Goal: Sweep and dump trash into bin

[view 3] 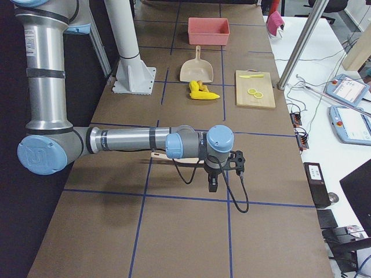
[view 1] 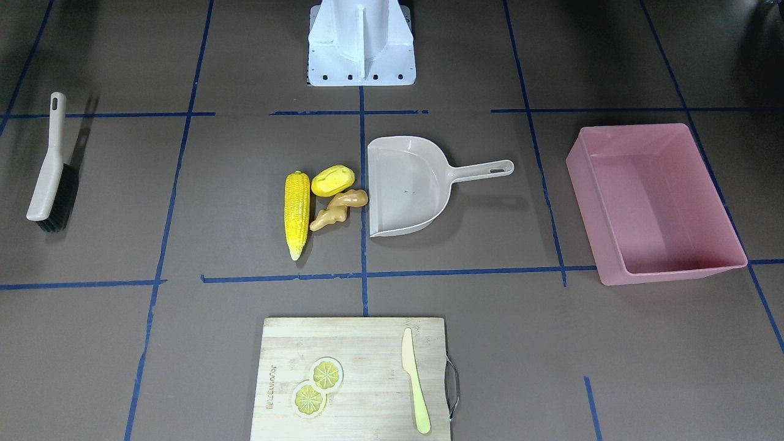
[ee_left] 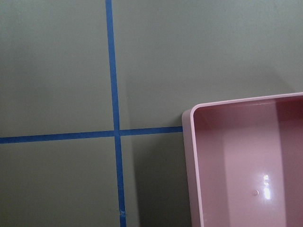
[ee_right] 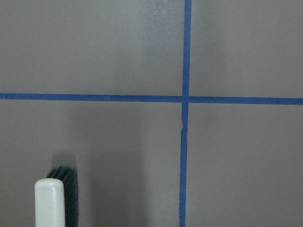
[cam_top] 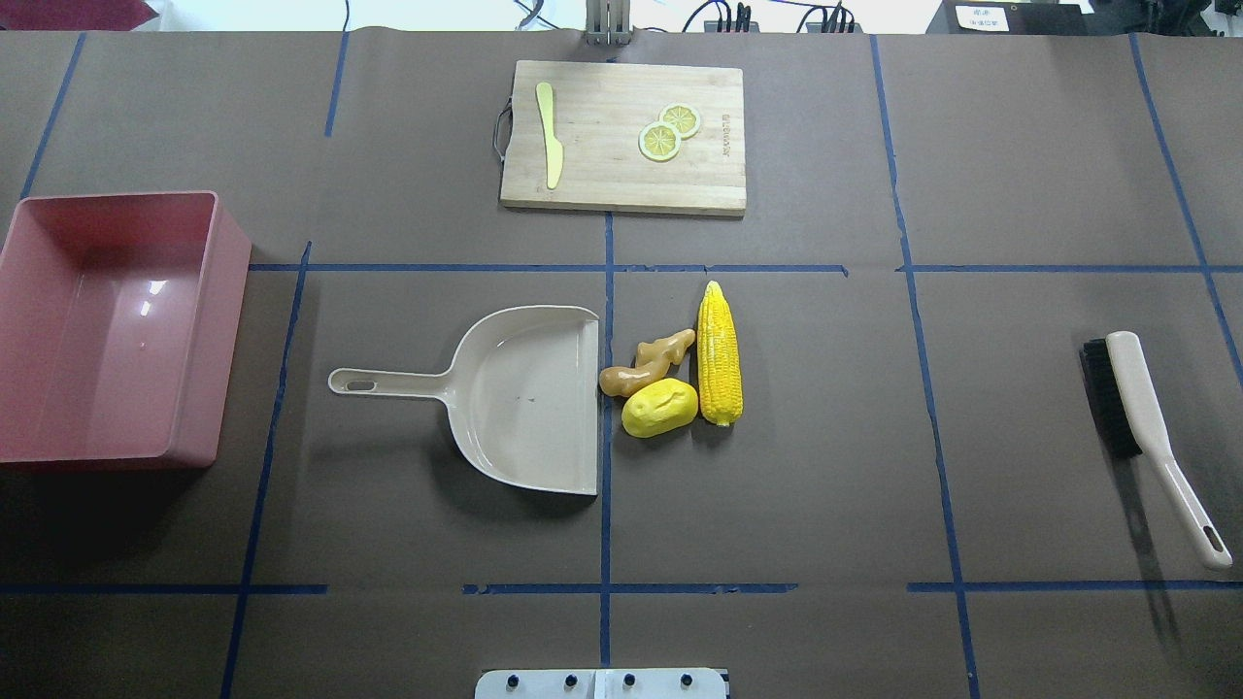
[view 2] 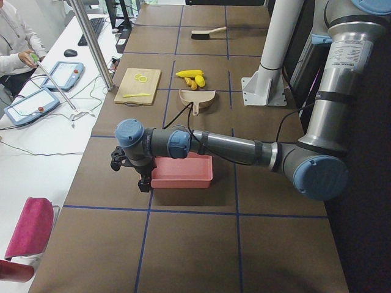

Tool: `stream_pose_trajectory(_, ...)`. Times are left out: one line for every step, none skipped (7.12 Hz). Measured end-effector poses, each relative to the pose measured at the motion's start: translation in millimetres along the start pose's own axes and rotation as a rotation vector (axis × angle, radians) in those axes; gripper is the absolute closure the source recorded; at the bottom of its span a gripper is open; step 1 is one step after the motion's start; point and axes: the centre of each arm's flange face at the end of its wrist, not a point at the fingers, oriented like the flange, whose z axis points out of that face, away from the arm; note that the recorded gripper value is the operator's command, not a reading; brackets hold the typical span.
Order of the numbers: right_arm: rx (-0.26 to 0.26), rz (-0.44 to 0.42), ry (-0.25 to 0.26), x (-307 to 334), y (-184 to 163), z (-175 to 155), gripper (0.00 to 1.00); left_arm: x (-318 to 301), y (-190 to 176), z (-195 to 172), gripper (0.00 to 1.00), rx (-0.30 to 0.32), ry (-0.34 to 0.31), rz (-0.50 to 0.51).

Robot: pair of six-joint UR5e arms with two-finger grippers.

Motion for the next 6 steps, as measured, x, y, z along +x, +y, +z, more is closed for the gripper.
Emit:
stream_pose_trajectory(0.000,0.000,0.000,-0.1,-0.2,-0.1,0.00,2.3,-1.9,-1.7,0.00,0.002,0.000,0.000)
stream_pose_trajectory(-0.001,0.003,0.000,0.7,0.4,0.6,0.00,5.2,-4.5,-3.4,0.00,0.005,0.001,0.000)
stream_pose_trajectory(-0.004,0.006,0.000,2.1,1.2,1.8,0.00,5.7,-5.9,-3.6,0.00,0.006,0.000,0.003)
stream_pose_trajectory(-0.006,0.007,-0.001,3.2,1.7,3.0,0.00,5.3,-6.2,-3.0,0.00,0.006,-0.001,0.007)
stream_pose_trajectory(-0.007,0.003,-0.002,3.9,2.4,3.7,0.00,5.8,-6.9,-3.1,0.00,0.007,-0.007,0.011)
stream_pose_trajectory(-0.007,0.002,-0.002,4.0,3.1,3.8,0.00,7.4,-8.5,-4.7,0.00,0.011,-0.022,0.017)
